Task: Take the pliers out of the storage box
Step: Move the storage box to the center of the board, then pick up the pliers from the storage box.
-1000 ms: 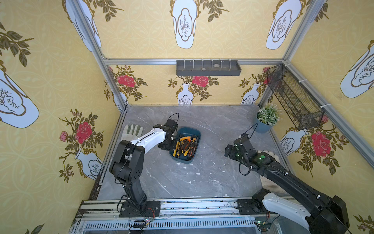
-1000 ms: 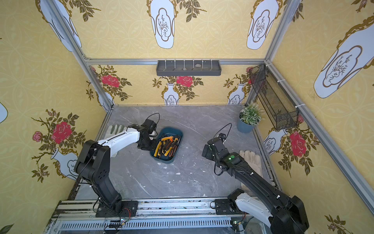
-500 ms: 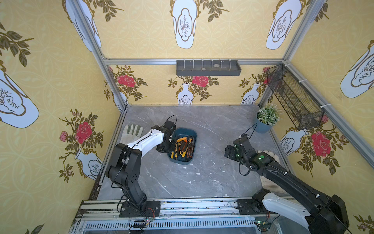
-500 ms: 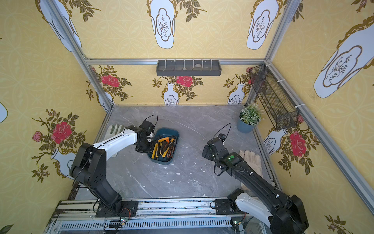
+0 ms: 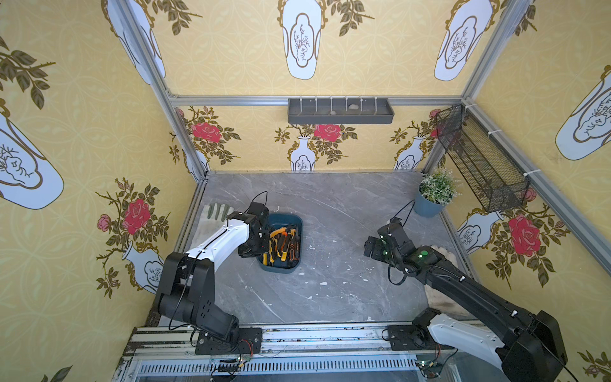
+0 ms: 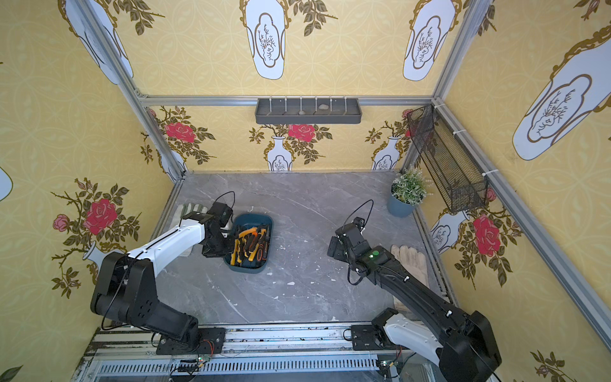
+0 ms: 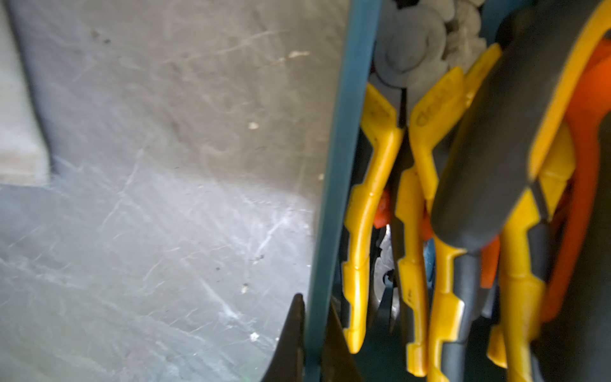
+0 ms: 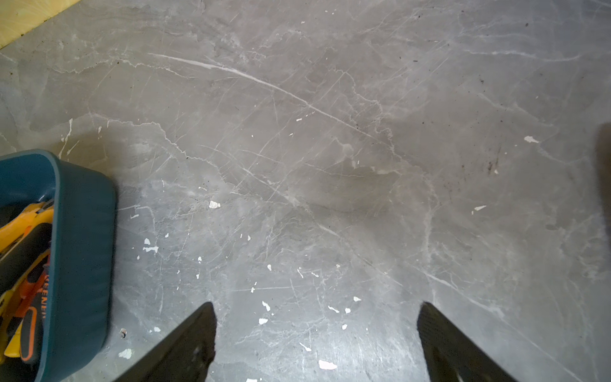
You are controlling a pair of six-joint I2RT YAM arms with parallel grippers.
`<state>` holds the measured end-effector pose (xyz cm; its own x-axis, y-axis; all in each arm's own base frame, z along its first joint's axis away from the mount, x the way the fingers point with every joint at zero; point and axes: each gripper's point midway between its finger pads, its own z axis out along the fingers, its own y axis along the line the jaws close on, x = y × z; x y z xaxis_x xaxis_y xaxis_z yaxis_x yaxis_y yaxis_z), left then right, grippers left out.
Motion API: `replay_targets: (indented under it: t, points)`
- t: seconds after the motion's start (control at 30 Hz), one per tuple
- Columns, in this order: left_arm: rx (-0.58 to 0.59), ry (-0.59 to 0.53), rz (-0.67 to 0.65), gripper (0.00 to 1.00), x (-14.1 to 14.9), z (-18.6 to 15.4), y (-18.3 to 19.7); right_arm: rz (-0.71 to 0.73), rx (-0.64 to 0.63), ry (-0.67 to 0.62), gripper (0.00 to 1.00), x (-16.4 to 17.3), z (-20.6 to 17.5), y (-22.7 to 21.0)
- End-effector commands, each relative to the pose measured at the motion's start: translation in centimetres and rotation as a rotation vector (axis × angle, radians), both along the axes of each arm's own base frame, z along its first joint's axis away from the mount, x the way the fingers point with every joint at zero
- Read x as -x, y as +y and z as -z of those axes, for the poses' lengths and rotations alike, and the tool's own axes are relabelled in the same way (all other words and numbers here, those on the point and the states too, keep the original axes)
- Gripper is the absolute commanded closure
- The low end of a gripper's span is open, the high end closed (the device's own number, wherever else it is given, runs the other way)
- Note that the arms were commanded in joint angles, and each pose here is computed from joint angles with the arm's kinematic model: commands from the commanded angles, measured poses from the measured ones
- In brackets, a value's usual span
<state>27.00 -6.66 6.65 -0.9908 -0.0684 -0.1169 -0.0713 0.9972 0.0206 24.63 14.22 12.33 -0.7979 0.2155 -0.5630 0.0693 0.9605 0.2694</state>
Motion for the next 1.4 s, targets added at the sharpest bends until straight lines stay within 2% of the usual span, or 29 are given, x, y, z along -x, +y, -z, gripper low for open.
replay_targets:
  t: [0.0, 0.1, 0.17, 0.2, 0.23, 0.27, 0.3, 0.37, 0.4, 0.57, 0.63, 0.7, 0.93, 1.13, 1.37]
  points:
    - [-0.031, -0.009, -0.036, 0.99, 0.0, -0.3, 1.8, -0.012, -0.016, -0.03, 0.05, -0.7, -0.7, 0.7]
    - [-0.034, -0.009, -0.054, 0.95, 0.0, -0.5, 2.6, -0.015, -0.012, -0.021, 0.05, -0.8, -0.5, 0.9]
    - [-0.023, -0.018, -0.056, 0.88, -0.1, -0.7, 2.7, -0.02, -0.007, -0.018, 0.05, -0.8, -0.4, 1.0]
    - [-0.017, -0.026, -0.055, 0.82, -0.2, -0.9, 2.6, -0.021, -0.007, -0.02, 0.05, -0.8, -0.4, 1.0]
    - [-0.014, -0.034, -0.057, 0.68, -0.3, -1.0, 2.5, -0.028, -0.007, -0.02, 0.05, -0.8, -0.4, 1.2]
    - [-0.013, -0.04, -0.059, 0.6, -0.4, -1.2, 2.5, -0.034, -0.008, -0.023, 0.05, -0.7, -0.5, 1.3]
    - [-0.008, -0.046, -0.06, 0.56, -0.4, -1.4, 2.5, -0.039, -0.008, -0.026, 0.04, -0.7, -0.5, 1.4]
    - [0.007, -0.069, -0.068, 0.4, -0.5, -2.1, 2.3, -0.044, -0.007, -0.03, 0.04, -0.7, -0.5, 1.6]
    - [0.019, -0.085, -0.072, 0.39, -0.7, -2.7, 2.1, -0.044, -0.005, -0.029, 0.04, -0.7, -0.5, 1.6]
    - [0.208, -0.195, -0.049, 0.4, -2.3, -6.4, -1.0, -0.049, -0.003, -0.03, 0.04, -0.6, -0.3, 1.8]
    - [0.248, -0.216, -0.016, 0.42, -3.1, -7.4, -2.1, -0.05, -0.003, -0.03, 0.04, -0.6, -0.3, 1.8]
    - [0.233, -0.219, 0.029, 0.43, -4.0, -7.6, -2.6, -0.052, -0.004, -0.029, 0.04, -0.6, -0.2, 1.9]
    - [0.01, -0.131, 0.072, 0.56, -7.0, -4.5, -0.3, -0.048, -0.007, -0.039, 0.04, -0.4, -0.4, 1.7]
    - [-0.025, -0.055, 0.075, 0.6, -8.2, -1.7, -0.3, -0.043, -0.011, -0.041, 0.04, -0.3, -0.3, 1.6]
    - [-0.029, -0.013, 0.072, 0.6, -8.1, -0.1, -0.4, -0.044, -0.012, -0.039, 0.04, -0.3, -0.3, 1.6]
